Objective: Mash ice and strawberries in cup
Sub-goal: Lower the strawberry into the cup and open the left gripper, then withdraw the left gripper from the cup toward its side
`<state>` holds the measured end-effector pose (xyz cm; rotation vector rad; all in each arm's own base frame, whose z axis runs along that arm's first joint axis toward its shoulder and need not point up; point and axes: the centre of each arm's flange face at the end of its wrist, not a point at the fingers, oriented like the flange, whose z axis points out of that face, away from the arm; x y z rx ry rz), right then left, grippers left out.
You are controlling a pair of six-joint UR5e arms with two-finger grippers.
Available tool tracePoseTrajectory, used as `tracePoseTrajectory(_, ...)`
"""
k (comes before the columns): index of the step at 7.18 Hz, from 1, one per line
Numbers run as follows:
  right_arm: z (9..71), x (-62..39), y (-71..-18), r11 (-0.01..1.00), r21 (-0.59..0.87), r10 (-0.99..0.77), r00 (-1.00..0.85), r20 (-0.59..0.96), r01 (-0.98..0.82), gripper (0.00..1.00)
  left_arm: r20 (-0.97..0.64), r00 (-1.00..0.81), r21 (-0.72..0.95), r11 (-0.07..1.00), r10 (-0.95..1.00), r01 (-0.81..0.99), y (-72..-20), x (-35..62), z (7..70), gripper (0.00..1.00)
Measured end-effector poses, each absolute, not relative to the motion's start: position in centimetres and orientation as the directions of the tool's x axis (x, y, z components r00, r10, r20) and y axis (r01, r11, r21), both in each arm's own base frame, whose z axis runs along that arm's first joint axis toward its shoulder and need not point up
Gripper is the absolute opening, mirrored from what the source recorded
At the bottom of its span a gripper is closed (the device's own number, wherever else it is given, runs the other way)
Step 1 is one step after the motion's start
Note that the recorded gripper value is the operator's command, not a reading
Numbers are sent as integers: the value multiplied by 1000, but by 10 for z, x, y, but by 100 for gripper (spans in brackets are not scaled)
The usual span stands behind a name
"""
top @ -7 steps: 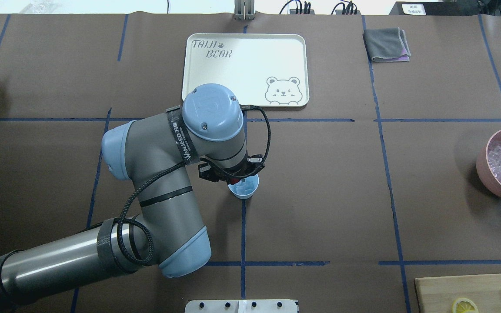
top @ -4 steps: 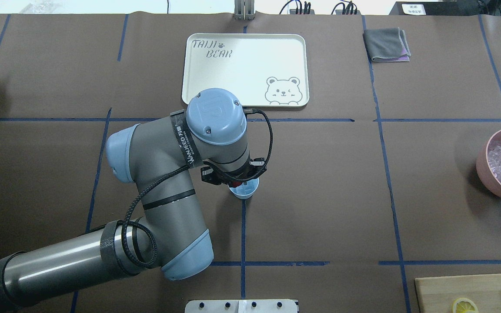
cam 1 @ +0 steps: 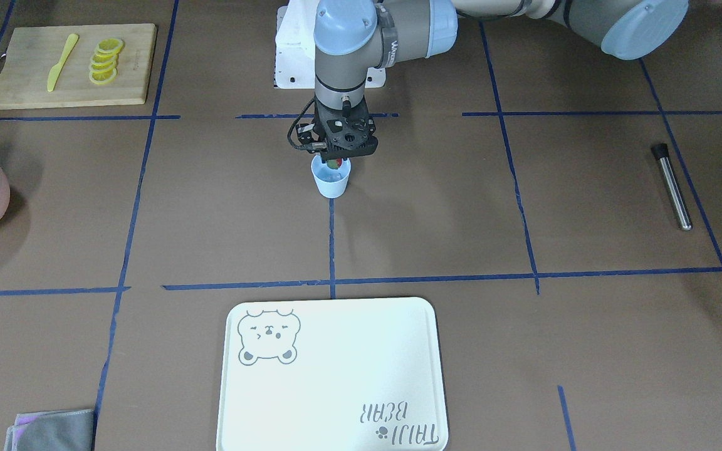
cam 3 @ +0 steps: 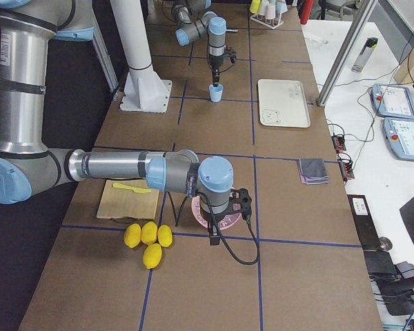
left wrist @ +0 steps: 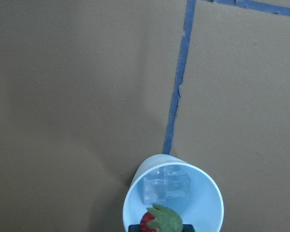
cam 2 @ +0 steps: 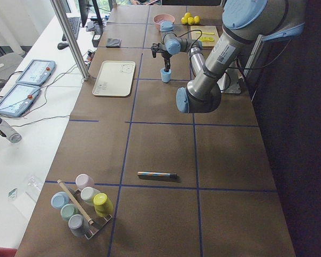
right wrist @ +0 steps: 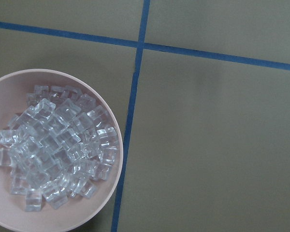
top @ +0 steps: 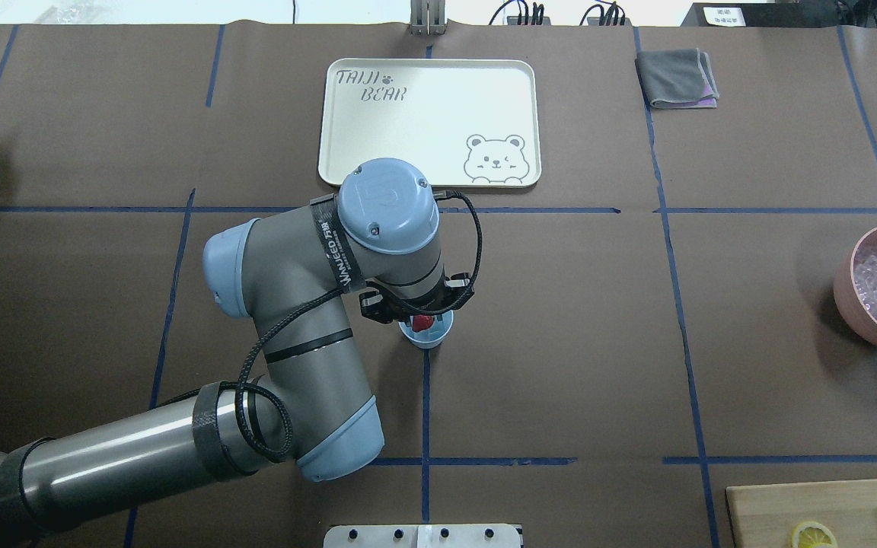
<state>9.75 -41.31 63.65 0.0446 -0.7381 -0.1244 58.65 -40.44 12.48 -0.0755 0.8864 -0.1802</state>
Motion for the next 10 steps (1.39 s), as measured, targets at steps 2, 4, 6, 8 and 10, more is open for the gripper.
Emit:
tracePoseTrajectory(2,637,98,-413,992,84,-129,733,668,97,99,-769,603,-156,977,-212,145,-411,596,127,100)
tracePoseTrajectory(4,637,98,-413,992,84,-128,733,668,97,99,-752,633,-126,982,-186,139,-424,575,138,100)
tracePoseTrajectory(6,637,98,-413,992,83,-127,733,668,96,99,-711,699,-26,997,-72,76,-426,501,180,100)
tracePoseTrajectory(8,637,98,-413,992,82,-126,733,669,95,99,-671,736,109,994,87,-18,-439,401,246,100)
tracePoseTrajectory(10,637,98,-413,992,81,-125,733,669,95,99,-625,758,129,983,186,-134,-471,301,336,100)
